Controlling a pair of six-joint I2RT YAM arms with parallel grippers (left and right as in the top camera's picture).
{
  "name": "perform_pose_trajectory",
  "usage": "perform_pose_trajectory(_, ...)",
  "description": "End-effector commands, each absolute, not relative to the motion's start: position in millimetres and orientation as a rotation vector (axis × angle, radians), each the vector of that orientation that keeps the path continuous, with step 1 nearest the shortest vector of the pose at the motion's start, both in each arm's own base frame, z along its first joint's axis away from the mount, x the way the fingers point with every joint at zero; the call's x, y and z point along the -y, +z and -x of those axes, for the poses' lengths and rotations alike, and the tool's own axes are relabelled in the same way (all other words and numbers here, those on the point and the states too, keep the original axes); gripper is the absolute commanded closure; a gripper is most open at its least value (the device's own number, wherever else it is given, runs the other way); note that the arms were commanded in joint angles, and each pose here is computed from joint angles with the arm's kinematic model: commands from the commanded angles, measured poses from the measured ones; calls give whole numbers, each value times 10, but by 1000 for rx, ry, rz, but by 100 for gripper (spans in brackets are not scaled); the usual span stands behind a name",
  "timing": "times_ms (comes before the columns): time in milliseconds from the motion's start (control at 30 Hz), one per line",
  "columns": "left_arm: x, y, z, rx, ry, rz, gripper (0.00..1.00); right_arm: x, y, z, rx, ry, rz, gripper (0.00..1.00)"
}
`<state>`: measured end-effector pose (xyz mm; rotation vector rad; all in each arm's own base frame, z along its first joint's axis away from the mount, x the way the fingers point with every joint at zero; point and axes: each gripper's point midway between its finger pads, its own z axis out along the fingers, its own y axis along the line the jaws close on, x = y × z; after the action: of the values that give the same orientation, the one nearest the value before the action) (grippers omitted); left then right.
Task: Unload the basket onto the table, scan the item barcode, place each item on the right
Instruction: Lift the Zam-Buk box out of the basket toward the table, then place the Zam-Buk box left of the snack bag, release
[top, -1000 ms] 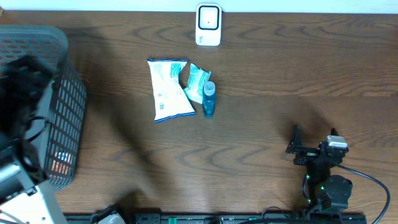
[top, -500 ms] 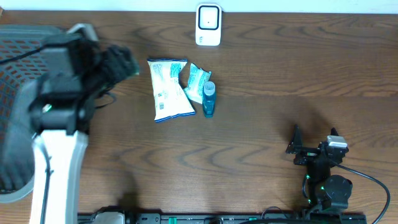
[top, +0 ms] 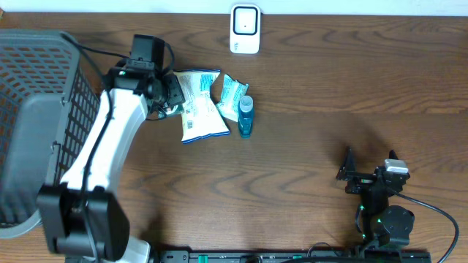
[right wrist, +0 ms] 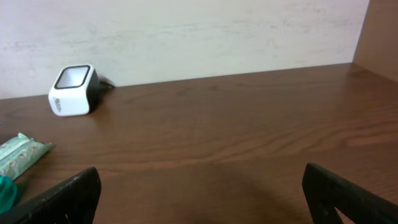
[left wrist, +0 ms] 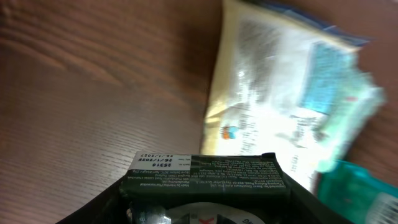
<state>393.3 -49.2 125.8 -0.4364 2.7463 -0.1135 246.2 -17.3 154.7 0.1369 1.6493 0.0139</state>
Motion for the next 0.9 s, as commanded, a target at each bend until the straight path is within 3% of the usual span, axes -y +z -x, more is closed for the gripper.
perform_pose_trajectory(0, 421, 1090, -3996, -2779, -25, 421, 51, 151, 1532, -2462, -1656, 14, -119, 1)
perform_pose_trajectory(300, 162, 608, -4108, -2812, 233, 435, 46, 151, 1532, -2462, -1656, 13, -118, 1)
perform_pose_trajectory(600, 185, 426, -4293, -2791, 229, 372, 46, 151, 1532, -2462, -1656, 14, -119, 1)
perform_pose_trajectory(633, 197, 423, -4292, -2793, 220, 371, 41, 151, 1532, -2462, -1656, 14, -119, 1)
perform_pose_trajectory(700, 208, 422, -4290, -2796, 211, 370, 8, 151, 1532, -2462, -1656, 14, -119, 1)
perform_pose_trajectory(733, 207, 423, -4288, -2796, 212, 370, 1, 152, 1532, -2462, -1656, 13, -119, 1)
perform_pose_trajectory(867, 206, 483, -4291, -2785, 207, 371, 2, 151, 1532, -2462, -1656, 13, -118, 1)
